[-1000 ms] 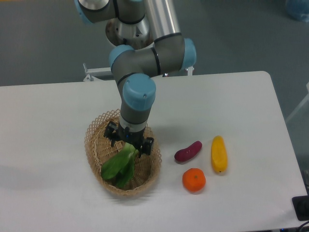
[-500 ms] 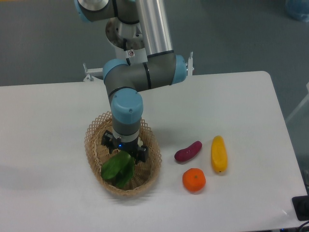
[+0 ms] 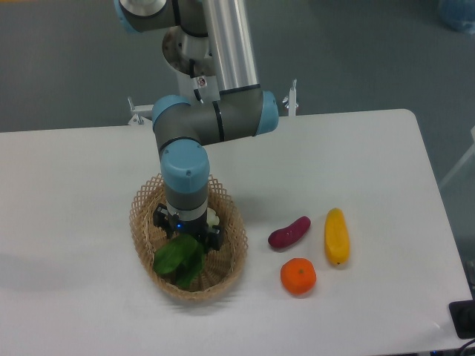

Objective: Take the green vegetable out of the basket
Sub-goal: 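Lower the gripper into the basket and close on the bok choy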

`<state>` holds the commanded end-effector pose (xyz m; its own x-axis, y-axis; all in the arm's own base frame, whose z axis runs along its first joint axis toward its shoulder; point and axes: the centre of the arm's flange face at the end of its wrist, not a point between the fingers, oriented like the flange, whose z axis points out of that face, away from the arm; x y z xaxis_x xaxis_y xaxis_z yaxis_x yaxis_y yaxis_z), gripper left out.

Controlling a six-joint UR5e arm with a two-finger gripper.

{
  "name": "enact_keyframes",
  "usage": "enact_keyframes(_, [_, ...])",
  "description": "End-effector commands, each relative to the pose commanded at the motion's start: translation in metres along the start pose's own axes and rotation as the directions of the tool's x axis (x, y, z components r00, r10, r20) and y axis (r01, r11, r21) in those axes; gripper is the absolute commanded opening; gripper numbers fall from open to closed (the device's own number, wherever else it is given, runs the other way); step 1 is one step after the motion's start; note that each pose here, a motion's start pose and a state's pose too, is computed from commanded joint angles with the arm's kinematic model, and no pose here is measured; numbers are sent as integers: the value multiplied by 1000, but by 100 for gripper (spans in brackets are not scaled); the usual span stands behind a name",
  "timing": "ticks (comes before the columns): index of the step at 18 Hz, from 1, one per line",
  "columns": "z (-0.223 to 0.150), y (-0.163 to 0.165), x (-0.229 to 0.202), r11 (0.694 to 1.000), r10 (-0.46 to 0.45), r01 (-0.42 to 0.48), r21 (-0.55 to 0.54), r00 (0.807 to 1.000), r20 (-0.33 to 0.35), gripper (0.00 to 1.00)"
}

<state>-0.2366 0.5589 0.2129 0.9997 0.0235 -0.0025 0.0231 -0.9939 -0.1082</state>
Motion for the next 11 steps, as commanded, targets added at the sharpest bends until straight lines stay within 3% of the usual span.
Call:
enact_keyframes(3, [-3,0,0,1000,0,0,4,1000,3,50])
enact_keyframes(11, [-19,-6,-4,999,8,-9,32,1000,21,44])
